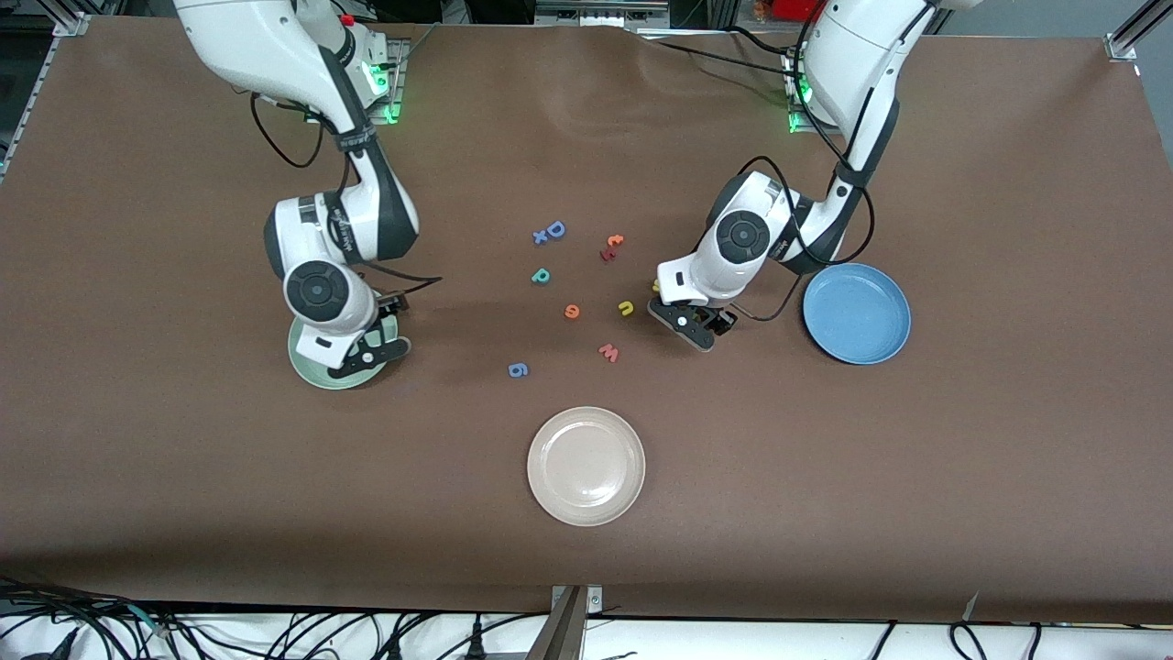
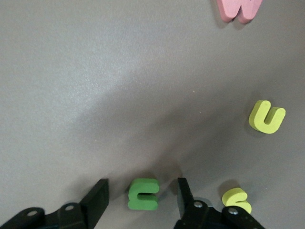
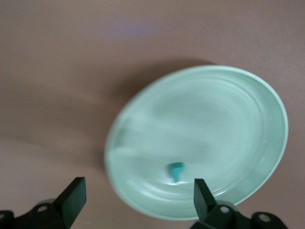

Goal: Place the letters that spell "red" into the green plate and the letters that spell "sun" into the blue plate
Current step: 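Carry the green letter with the left gripper while the right gripper grasps orange 6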

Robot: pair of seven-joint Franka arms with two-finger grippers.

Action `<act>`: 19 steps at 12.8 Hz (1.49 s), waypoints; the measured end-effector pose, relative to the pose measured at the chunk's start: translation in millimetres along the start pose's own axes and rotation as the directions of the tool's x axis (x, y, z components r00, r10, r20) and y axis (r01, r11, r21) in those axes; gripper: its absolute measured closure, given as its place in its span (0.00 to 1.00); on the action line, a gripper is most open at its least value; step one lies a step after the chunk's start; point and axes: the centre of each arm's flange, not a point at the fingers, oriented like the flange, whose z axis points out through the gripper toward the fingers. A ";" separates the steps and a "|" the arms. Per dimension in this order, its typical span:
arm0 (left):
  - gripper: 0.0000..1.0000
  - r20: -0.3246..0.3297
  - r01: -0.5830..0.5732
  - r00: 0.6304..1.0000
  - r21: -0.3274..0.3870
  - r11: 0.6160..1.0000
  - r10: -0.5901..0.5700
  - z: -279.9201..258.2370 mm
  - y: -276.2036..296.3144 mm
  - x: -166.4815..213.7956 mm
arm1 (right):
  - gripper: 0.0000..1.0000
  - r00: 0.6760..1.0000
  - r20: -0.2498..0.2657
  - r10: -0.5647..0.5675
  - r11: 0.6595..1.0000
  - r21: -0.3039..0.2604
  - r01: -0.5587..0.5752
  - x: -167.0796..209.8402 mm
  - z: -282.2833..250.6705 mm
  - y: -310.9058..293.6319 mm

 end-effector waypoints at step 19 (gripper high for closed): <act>0.74 0.005 -0.040 0.999 -0.014 0.999 0.040 -44.9 -88.2 -7.7 | 0.12 0.831 -0.044 0.555 0.809 0.263 -0.526 26.5 -17.4 -251.8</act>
